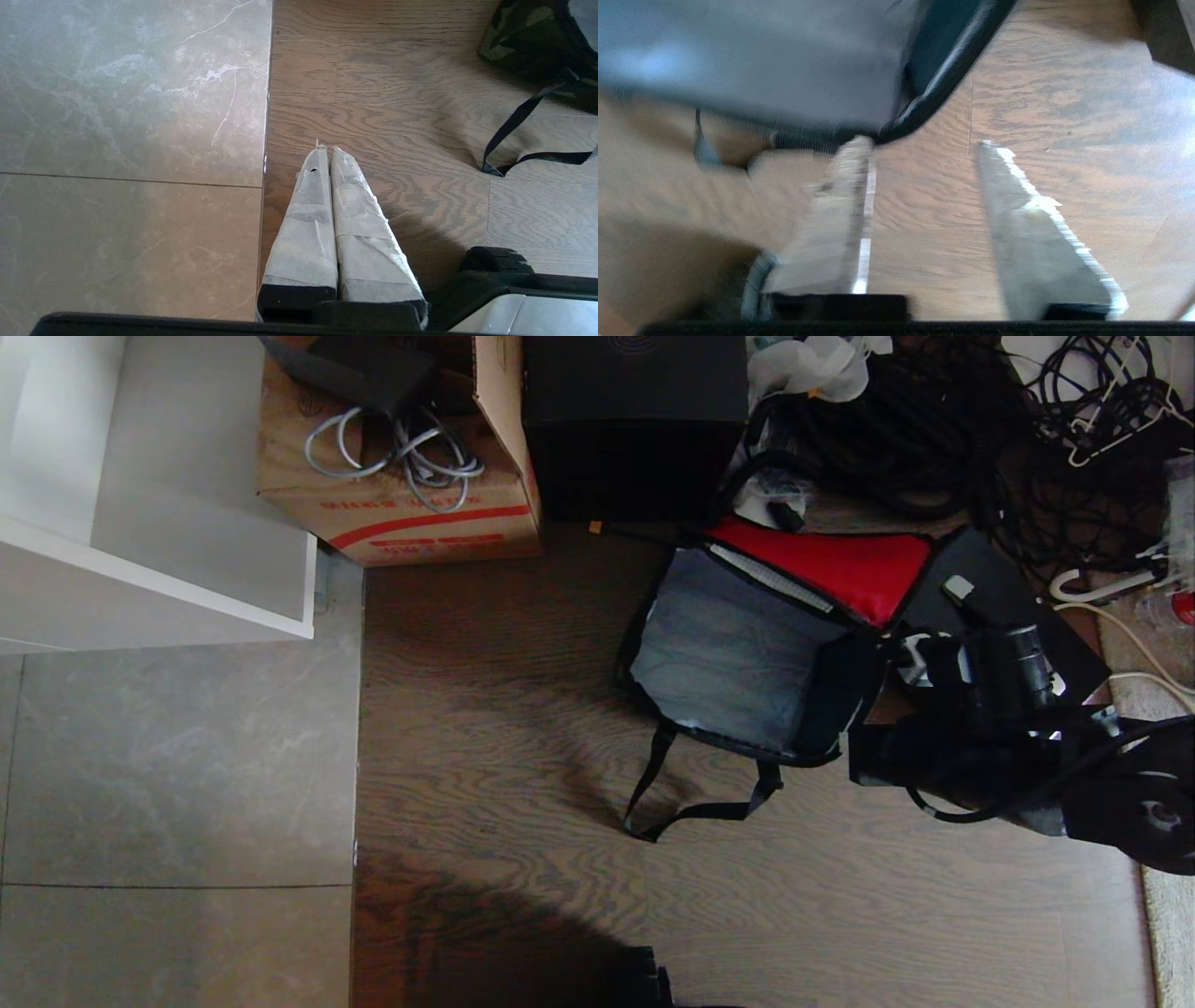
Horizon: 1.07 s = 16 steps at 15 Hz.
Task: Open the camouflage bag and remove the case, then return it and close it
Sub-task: Grip the handle again
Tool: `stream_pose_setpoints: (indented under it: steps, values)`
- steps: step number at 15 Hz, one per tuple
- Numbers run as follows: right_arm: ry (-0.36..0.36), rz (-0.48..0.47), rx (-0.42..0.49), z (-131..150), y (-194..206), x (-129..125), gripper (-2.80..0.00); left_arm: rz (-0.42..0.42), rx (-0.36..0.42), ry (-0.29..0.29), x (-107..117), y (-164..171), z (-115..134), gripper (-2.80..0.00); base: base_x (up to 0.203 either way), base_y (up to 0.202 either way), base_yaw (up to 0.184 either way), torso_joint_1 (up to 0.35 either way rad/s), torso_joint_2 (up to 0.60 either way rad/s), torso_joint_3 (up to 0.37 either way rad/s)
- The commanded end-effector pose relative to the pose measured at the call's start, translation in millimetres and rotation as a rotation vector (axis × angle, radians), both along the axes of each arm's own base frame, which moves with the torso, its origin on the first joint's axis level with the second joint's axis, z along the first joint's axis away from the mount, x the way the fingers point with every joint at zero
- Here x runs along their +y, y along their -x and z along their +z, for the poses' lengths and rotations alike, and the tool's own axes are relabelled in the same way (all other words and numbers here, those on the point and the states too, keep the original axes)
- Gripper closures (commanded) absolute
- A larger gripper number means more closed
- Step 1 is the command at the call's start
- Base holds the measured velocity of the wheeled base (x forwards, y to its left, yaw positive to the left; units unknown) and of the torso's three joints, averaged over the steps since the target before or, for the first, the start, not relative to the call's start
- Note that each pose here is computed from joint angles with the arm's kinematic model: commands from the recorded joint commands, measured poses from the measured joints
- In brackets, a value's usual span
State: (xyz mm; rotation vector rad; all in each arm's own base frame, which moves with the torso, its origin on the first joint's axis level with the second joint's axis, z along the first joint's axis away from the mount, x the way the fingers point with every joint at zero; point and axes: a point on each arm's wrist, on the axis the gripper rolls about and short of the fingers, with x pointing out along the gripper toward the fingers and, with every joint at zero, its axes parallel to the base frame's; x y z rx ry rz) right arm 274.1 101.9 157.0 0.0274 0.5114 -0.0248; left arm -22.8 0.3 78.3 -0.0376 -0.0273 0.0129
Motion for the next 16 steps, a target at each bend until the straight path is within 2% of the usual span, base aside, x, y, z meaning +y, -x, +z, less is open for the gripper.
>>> stream_pose_setpoints:
  steps: [1,3,8,10,16]
  values:
    - [-0.105,-0.084,-0.036,8,-12,-5,-2.8,-0.001,0.007,0.001,0,-1,-2,0.0,0.0,0.0,0.0,0.0,0.0,0.0]
    - [-0.206,-0.165,-0.058,11,-30,-11,-2.8,0.001,0.007,0.001,0,-1,-2,0.0,0.0,0.0,0.0,0.0,0.0,0.0]
    - [-0.367,-0.335,-0.114,11,-77,-31,-2.8,0.0,0.007,0.001,0,-1,-2,0.0,0.0,0.0,0.0,0.0,0.0,0.0]
    - [-0.413,-0.377,-0.118,10,-84,-43,-2.8,0.0,0.007,0.001,0,-1,-2,0.0,0.0,0.0,0.0,0.0,0.0,0.0]
    - [-0.47,-0.405,-0.103,-2,-100,-42,-2.8,0.001,0.007,0.001,0,-1,-2,0.0,0.0,0.0,0.0,0.0,0.0,0.0]
